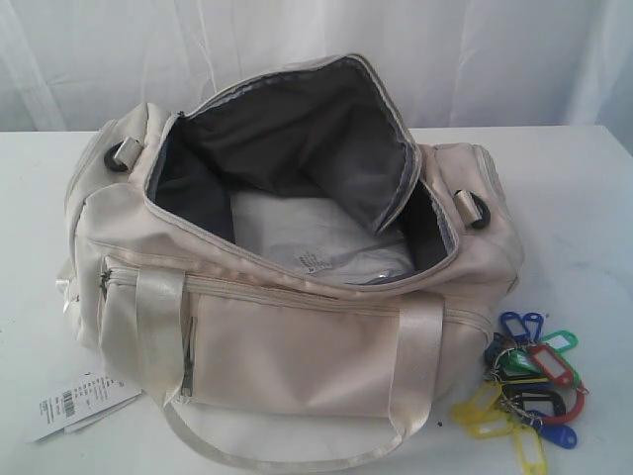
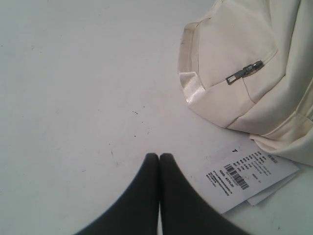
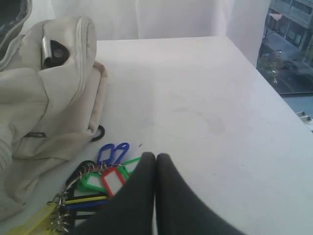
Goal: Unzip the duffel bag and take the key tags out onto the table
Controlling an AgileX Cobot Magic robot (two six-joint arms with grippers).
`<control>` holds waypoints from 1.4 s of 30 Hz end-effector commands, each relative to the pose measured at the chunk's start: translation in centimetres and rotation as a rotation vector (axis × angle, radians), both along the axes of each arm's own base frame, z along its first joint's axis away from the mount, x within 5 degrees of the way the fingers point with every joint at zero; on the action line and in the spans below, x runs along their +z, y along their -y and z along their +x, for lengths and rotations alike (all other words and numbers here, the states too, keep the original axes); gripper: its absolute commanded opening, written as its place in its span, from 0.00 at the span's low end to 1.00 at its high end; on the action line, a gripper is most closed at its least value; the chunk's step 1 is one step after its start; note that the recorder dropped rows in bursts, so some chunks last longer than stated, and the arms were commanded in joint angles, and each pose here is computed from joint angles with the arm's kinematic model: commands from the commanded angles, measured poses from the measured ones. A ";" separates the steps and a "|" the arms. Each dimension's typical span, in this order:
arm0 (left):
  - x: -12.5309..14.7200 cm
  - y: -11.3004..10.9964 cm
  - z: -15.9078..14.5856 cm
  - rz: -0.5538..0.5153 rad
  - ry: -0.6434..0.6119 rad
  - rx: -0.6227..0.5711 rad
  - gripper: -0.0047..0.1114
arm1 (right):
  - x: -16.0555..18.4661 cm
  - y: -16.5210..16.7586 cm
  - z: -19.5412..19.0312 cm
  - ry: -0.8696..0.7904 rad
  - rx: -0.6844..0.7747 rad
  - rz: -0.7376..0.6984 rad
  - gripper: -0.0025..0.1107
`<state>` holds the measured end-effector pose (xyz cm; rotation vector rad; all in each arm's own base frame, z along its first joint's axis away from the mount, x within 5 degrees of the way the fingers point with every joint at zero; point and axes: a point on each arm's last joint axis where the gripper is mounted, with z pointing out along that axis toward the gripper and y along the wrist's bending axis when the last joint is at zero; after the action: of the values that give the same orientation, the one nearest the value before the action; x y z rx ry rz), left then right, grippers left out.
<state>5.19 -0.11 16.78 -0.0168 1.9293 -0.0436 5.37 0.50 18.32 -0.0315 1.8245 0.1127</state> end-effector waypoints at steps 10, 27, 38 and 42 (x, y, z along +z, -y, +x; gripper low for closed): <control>-0.1 0.0 0.0 0.003 0.002 -0.003 0.04 | 0.0 0.0 0.0 0.003 0.004 0.004 0.02; -0.1 0.0 0.0 0.003 0.002 -0.003 0.04 | 0.0 0.0 0.0 0.004 0.004 0.004 0.02; -0.1 0.0 0.0 0.003 0.002 -0.003 0.04 | 0.0 0.0 0.0 0.004 0.004 0.004 0.02; -0.1 0.0 0.0 0.003 0.002 -0.003 0.04 | 0.0 0.0 0.0 0.004 0.004 0.004 0.02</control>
<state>5.19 -0.11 16.78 -0.0168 1.9293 -0.0436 5.37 0.52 18.30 -0.0353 1.8263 0.1155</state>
